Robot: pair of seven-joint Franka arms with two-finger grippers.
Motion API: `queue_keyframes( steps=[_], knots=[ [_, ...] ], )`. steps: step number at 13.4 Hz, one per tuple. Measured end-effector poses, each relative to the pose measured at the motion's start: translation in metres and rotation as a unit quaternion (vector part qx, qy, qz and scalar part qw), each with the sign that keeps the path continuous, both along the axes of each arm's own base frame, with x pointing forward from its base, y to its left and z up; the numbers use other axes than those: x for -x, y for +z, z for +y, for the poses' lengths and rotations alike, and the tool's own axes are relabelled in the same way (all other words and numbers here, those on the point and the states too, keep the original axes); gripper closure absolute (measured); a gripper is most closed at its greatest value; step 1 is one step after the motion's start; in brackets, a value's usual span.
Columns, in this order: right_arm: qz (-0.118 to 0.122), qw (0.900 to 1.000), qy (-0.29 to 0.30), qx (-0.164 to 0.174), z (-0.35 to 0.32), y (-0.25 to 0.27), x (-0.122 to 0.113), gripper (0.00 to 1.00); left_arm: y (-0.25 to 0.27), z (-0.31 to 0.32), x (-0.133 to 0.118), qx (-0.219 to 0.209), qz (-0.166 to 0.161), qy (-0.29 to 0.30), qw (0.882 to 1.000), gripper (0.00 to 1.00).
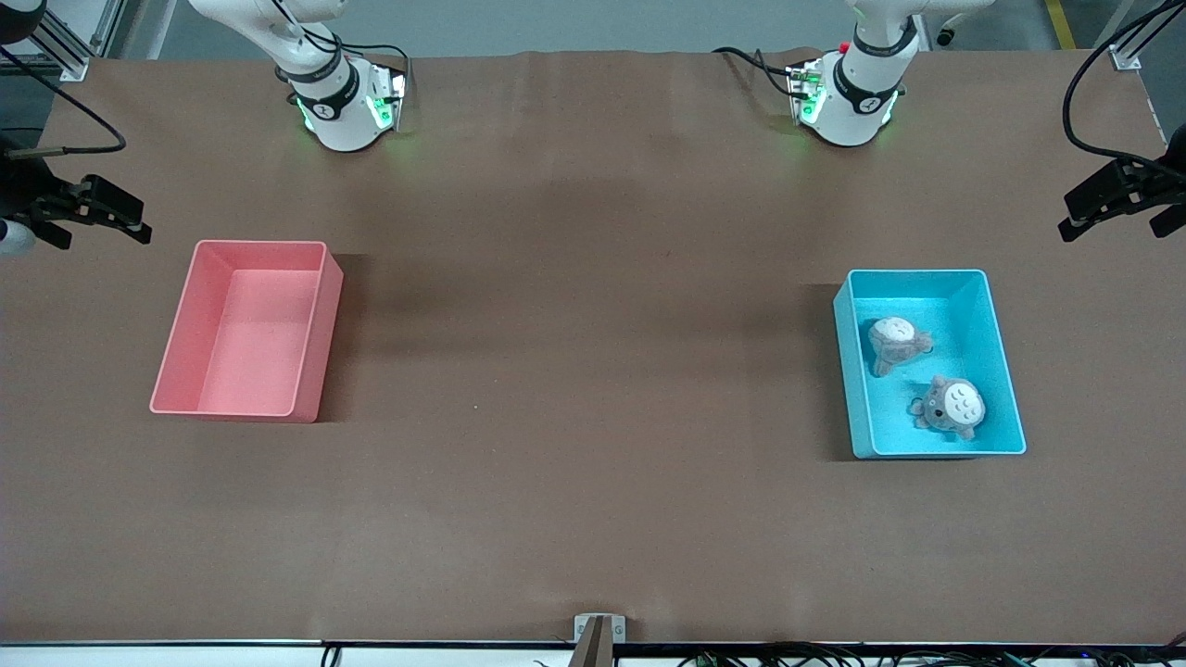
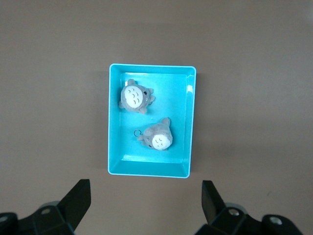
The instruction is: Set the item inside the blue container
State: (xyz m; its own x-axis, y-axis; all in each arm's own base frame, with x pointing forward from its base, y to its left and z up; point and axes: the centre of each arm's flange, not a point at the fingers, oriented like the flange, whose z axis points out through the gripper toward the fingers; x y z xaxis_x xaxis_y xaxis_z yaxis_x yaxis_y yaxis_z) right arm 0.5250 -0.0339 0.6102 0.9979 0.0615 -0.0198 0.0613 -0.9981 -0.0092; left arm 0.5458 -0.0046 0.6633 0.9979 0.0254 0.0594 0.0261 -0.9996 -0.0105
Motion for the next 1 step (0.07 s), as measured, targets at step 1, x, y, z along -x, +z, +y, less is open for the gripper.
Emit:
queue_keyframes(
  steps=[1],
  knots=[
    [0.0, 1.0, 0.0, 0.0, -0.0002, 0.0, 0.0, 0.0, -0.0006, -0.0002, -0.0003, 0.0, 0.001, 0.0, 1.0, 0.0]
  ],
)
